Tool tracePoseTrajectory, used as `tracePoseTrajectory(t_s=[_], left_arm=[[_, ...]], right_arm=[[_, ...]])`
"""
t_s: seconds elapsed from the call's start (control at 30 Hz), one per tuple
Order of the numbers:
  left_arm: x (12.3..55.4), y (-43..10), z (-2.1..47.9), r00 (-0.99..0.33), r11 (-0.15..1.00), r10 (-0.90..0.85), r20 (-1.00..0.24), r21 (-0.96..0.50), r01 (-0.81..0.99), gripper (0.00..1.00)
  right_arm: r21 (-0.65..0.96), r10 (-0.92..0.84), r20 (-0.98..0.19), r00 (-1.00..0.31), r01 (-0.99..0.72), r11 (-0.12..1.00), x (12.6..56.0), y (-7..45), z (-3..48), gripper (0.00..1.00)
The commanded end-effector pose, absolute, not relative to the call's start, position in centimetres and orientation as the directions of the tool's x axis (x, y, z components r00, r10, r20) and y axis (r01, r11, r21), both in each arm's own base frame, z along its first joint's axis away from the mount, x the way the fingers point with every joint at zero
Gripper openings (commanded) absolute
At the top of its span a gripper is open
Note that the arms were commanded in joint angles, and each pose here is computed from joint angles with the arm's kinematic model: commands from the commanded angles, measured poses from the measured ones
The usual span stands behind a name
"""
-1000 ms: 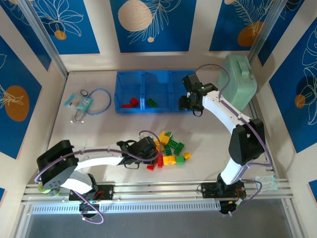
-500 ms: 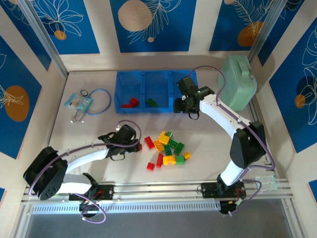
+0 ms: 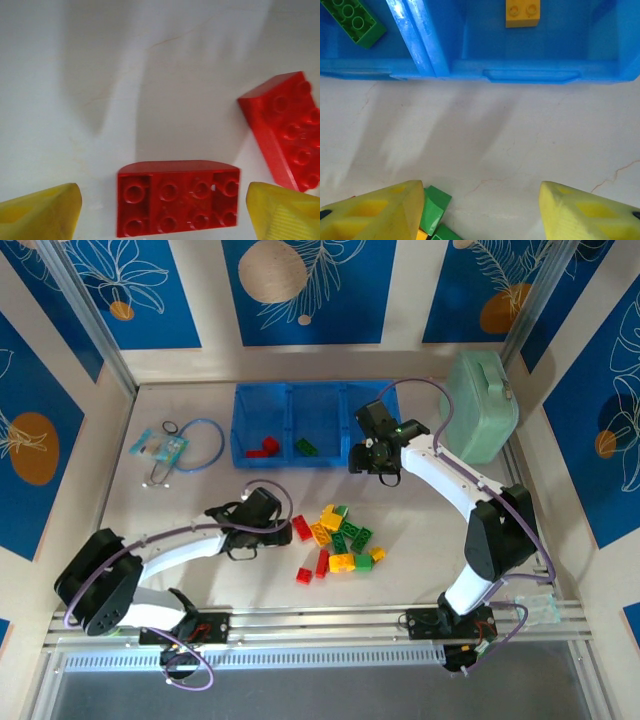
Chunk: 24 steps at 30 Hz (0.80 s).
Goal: Sort the legos into containers by color
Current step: Pick up the lego from the center of the table.
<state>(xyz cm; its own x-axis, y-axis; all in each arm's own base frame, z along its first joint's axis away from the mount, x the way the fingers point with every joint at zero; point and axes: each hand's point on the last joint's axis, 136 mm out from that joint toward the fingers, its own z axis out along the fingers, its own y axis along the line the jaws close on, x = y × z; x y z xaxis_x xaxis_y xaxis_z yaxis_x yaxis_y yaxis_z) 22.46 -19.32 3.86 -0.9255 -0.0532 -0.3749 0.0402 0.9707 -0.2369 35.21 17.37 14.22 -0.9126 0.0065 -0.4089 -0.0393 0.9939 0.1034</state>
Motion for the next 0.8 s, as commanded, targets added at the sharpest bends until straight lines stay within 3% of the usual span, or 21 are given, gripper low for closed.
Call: tracePoseTrajectory(t_s=[0.0,0.37,0.77], left_arm=[[22.6,-20.9,4.4,-0.93,0.96,-0.039,-0.365,-0.271,0.066,0.85],[21.5,-19.5,1.2,-0.96,0.986,-0.002,-0.279,-0.161,0.045,0.82],[22.1,-19.7,2.1,-0.955,0.988,0.022,-0.297,-0.138,0.065,0.59]], right_arm=[[0.135,0.024,-0.407,-0.913,-0.034,0.99,34.5,17.6,14.6,0.63],[0.137,0.033,-0.39,-0.92,-0.022,0.99,34.1,17.2,13.4,0.63],[0.15,0.047,-0.375,-0.926,-0.011,0.989,34.0,17.2,12.6,0.62]])
